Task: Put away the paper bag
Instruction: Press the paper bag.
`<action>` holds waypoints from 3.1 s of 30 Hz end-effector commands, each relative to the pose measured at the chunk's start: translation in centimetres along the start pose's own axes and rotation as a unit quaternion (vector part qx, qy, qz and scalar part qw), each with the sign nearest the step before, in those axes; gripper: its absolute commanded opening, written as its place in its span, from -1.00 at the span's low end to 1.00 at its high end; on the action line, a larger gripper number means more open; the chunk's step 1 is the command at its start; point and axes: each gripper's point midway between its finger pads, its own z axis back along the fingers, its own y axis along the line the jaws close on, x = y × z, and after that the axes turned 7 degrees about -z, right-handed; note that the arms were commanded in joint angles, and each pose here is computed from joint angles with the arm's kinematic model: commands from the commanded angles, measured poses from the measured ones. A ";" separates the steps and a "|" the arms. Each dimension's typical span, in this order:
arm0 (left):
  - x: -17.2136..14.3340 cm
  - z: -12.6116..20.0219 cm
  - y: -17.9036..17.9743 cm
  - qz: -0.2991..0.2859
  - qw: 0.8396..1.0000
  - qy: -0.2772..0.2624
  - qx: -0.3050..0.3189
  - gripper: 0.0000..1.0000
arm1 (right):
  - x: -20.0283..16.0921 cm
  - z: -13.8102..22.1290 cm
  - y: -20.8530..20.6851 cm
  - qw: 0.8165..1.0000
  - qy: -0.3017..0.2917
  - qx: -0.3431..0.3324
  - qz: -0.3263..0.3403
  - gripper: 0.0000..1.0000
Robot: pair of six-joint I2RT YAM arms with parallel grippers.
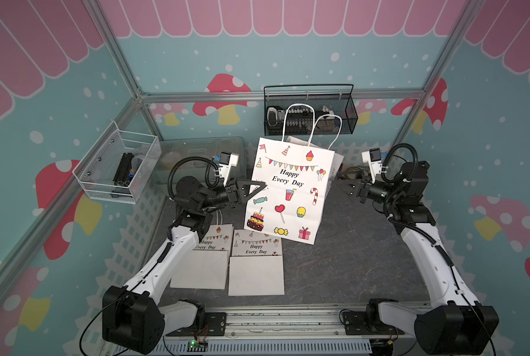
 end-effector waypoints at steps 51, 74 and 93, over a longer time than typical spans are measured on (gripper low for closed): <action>5.3 1.0 -4.9 -0.028 0.996 -0.084 -0.014 -1.00 | -3.5 -0.4 0.0 1.000 -0.014 0.019 0.013 0.97; 5.5 0.6 -5.2 -0.014 0.995 -0.087 -0.043 -1.00 | -4.7 -3.7 4.3 0.995 0.002 0.093 0.030 0.95; 5.4 0.4 -5.6 -0.016 0.995 -0.083 -0.049 -1.00 | -3.5 -3.7 5.4 0.994 -0.008 0.103 0.040 0.91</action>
